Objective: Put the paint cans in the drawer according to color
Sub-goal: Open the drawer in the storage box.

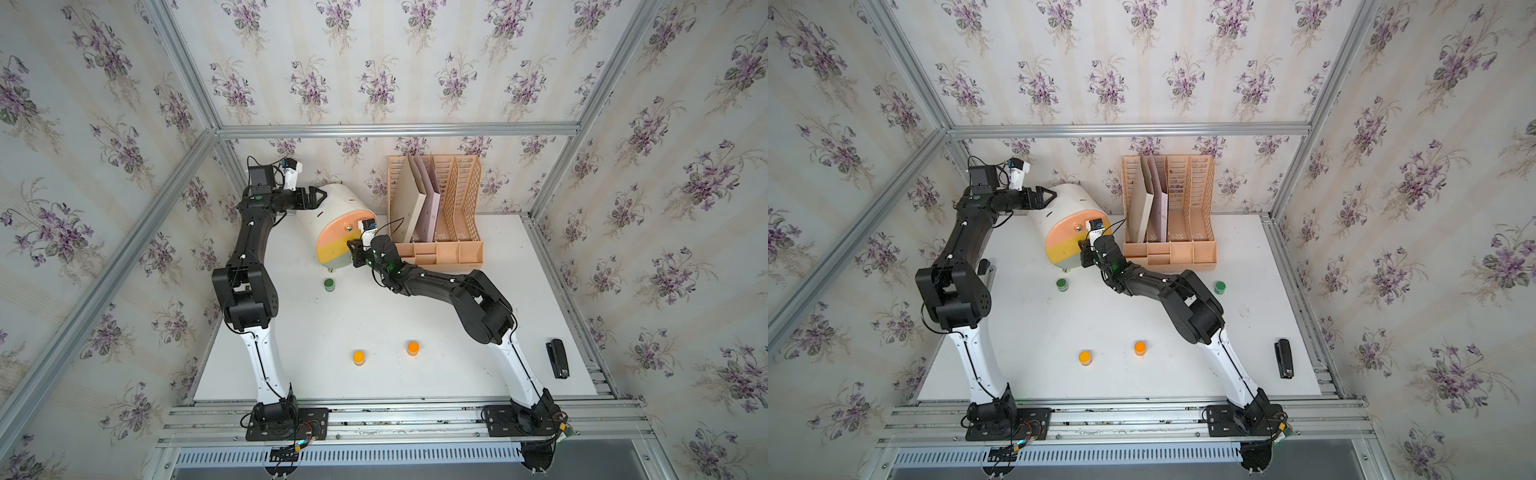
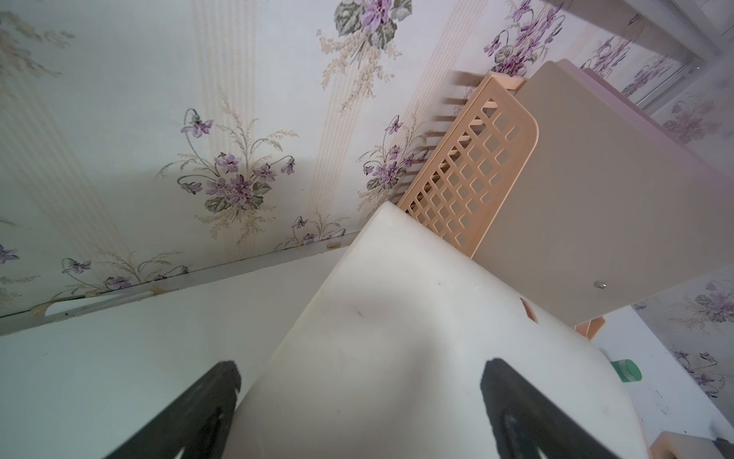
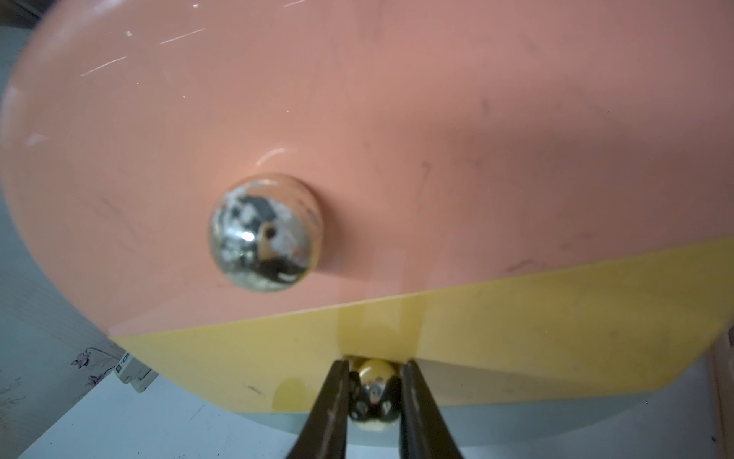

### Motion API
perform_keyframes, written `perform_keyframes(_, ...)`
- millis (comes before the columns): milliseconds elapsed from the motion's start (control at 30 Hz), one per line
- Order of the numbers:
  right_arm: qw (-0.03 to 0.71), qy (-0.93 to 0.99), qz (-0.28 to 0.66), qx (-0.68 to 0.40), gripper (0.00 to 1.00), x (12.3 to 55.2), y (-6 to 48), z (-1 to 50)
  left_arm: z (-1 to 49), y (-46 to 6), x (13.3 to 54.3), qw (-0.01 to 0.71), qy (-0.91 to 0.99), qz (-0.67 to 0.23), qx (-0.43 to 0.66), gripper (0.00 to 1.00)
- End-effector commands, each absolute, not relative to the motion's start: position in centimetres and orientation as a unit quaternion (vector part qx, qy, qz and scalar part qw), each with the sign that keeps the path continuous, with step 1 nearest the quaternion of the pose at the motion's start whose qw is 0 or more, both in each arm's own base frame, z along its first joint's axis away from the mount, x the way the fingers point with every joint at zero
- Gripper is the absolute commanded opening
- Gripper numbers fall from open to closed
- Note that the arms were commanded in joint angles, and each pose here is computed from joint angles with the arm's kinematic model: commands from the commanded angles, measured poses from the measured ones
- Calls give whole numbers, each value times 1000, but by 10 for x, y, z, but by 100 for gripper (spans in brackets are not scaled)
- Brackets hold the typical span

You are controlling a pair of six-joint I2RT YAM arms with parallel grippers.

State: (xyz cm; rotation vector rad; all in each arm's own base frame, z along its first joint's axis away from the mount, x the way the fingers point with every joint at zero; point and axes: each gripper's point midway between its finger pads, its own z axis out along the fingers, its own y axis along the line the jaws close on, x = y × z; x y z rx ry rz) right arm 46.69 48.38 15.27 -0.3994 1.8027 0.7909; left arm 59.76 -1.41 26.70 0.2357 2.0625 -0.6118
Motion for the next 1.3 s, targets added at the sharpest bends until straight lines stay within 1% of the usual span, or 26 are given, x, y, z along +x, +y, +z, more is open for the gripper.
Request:
perform_keyframes(0,531,758,339,-167,13,462,483,154,273,-15,594,471,841,-248,100,99)
perform_keyframes(67,532,757,340,-167,11,459,481,156,274,-14,594,471,841,-247,98,99)
perform_keyframes(367,538,750,347,-167,7,443,465,168,281,-10,593,476,841,-241,86,99)
perform_keyframes(800,533,758,336,-170,6,421,439,161,315,-3,586,495,829,-257,46,99)
perform_keyframes(1033,534,758,335,-170,6,412,429,161,338,-6,575,500,823,-267,43,99)
perform_keyframes(1267,533,760,331,-169,6,408,424,160,352,-4,561,503,825,-257,34,99)
